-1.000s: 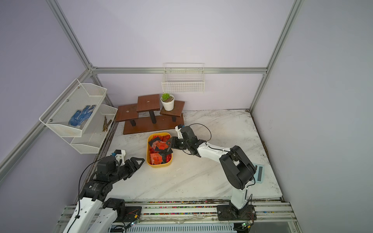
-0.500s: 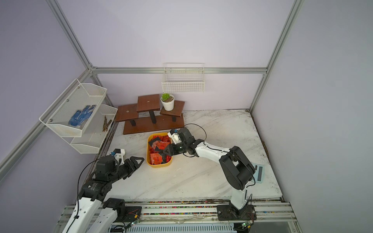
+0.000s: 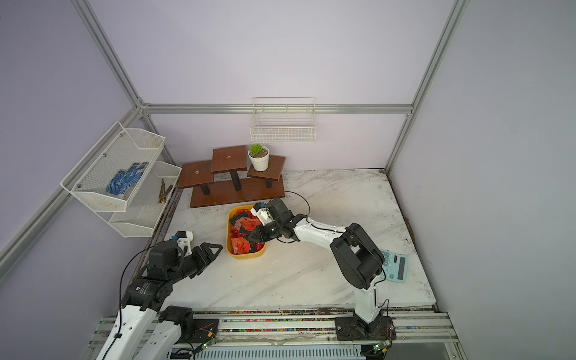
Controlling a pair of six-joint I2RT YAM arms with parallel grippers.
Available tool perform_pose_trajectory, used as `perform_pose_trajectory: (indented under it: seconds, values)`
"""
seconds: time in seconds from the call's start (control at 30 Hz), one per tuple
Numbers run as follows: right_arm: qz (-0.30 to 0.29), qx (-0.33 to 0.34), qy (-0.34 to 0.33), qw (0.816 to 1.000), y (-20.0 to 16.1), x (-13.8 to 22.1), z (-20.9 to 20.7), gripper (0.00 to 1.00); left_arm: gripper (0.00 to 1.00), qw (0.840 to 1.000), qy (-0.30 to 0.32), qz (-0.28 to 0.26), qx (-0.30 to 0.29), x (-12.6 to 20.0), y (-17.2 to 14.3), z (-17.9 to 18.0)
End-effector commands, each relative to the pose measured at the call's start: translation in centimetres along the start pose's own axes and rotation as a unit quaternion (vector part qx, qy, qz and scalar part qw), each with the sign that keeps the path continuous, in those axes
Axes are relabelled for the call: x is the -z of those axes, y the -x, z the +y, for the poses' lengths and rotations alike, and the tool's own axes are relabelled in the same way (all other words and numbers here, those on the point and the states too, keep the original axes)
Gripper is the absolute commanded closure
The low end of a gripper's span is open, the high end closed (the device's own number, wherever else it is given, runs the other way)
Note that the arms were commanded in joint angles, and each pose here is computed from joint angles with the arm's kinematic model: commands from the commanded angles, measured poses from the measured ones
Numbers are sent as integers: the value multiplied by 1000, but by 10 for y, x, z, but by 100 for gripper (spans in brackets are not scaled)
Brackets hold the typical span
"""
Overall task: Take the tea bags out of the storage box
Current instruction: Pick up the tea bag from the storage box, then place the tea bag at the center of the board.
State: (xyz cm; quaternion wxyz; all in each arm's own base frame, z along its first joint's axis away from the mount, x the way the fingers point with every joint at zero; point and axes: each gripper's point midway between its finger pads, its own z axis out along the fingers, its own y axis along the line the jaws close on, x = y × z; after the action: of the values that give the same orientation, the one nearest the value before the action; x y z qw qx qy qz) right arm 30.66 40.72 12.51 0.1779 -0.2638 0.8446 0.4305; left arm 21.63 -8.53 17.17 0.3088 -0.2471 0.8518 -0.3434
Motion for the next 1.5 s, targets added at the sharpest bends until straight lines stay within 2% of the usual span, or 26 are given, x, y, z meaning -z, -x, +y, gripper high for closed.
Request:
perform_pose_trajectory:
  seconds: [0.0, 0.3, 0.57, 0.87, 1.1, 1.37, 1.47]
  values:
    - [1, 3, 4, 1000, 3, -1, 6, 100, 31, 999, -18, -20, -22, 9, 10, -16]
    - [-51, 9, 37, 998, 32, 34, 36, 100, 31, 999, -26, -21, -28, 8, 16, -24]
    - [-151, -61, 80, 983, 71, 100, 17, 100, 32, 998, -47, -11, -38, 1, 28, -45]
    - [-251, -159, 22, 954, 88, 168, -73, 100, 33, 996, -71, 14, -44, -18, 27, -65]
    - [-324, -257, -47, 909, 80, 206, -175, 100, 33, 995, -76, 33, -48, -32, 9, -68]
    - [-394, -331, -89, 853, 70, 244, -256, 100, 33, 995, -81, 33, -46, -32, 3, -67]
    - [-404, -351, -96, 839, 67, 252, -278, 100, 33, 995, -81, 32, -45, -31, 3, -66]
